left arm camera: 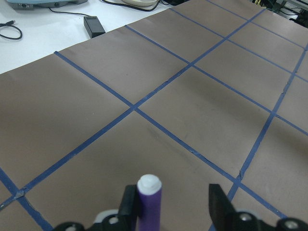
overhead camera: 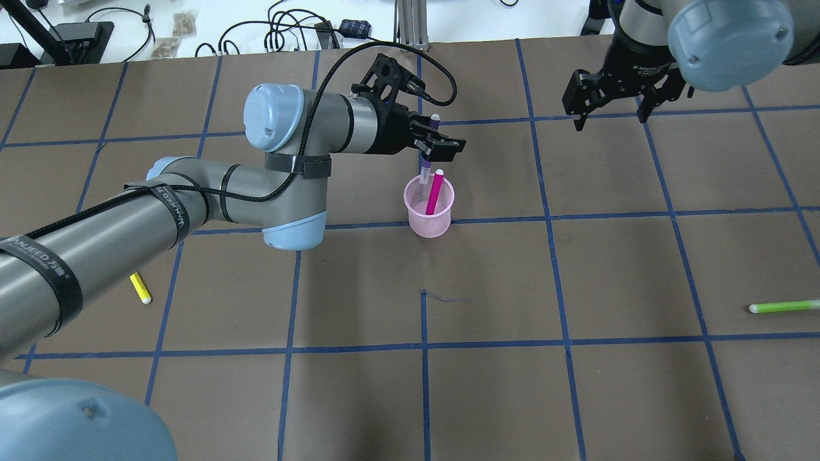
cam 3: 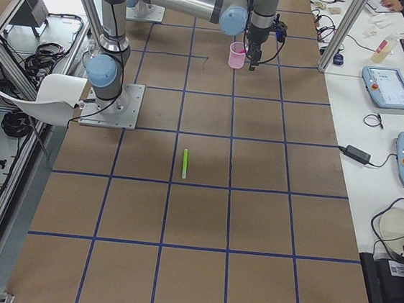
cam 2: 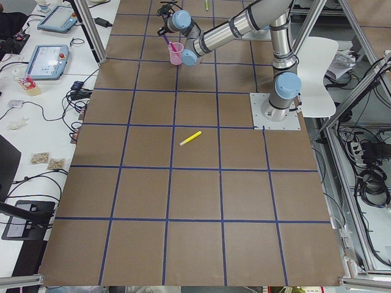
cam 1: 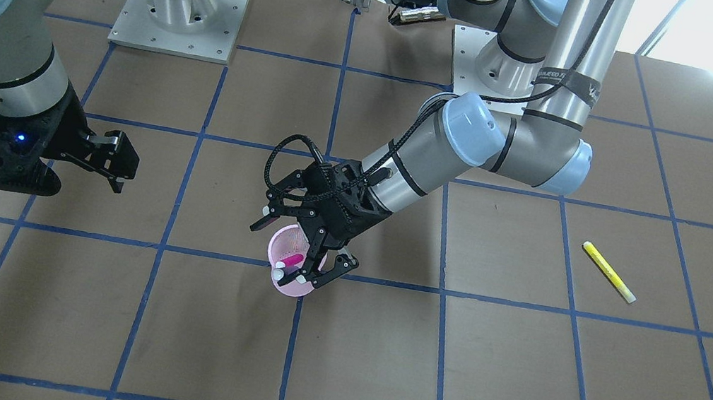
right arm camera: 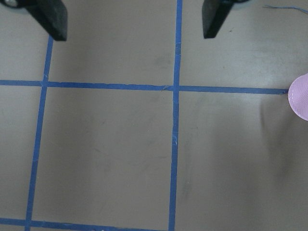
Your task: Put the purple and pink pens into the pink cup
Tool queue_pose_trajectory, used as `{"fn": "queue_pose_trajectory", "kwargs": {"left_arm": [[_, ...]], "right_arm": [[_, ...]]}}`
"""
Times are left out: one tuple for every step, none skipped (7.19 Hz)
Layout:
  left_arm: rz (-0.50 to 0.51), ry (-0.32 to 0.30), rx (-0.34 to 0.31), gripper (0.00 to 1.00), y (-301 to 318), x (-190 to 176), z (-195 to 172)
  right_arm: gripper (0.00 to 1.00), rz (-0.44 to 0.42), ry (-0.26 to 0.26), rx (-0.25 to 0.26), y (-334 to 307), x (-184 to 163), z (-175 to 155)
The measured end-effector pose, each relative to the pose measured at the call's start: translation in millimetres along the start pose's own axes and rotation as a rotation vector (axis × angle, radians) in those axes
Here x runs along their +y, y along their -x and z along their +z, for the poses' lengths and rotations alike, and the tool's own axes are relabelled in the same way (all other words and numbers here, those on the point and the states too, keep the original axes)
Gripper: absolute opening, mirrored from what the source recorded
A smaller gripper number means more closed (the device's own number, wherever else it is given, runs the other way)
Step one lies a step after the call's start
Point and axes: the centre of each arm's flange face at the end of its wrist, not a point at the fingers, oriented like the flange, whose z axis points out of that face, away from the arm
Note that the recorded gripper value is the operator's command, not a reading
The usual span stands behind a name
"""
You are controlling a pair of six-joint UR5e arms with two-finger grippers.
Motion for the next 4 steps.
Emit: {"fn": "queue_pose_trajectory", "kwargs": {"left_arm": [[-0.042, 0.008, 0.002, 1.0, -2.2, -3.2, -4.5], [-0.08, 0.013, 0.005, 1.0, -5.3, -3.5, -6.7], [-0.102, 0.017, 0.0, 1.0, -7.5, -4.4, -7.9], [-0.137, 0.027, -0.024, 1.0, -9.2, -10.7, -13.9]], "right_arm": [[1.0, -0.001, -0.001, 0.0, 0.7, -0.3, 0.4], [1.0, -0.001, -0.001, 0.0, 1.0, -0.8, 1.2], [1.0, -0.002, 0.001, 0.0, 1.2, -1.2, 2.4], [1.0, -0.002, 0.003, -0.001, 1.2, -1.4, 3.4]]}}
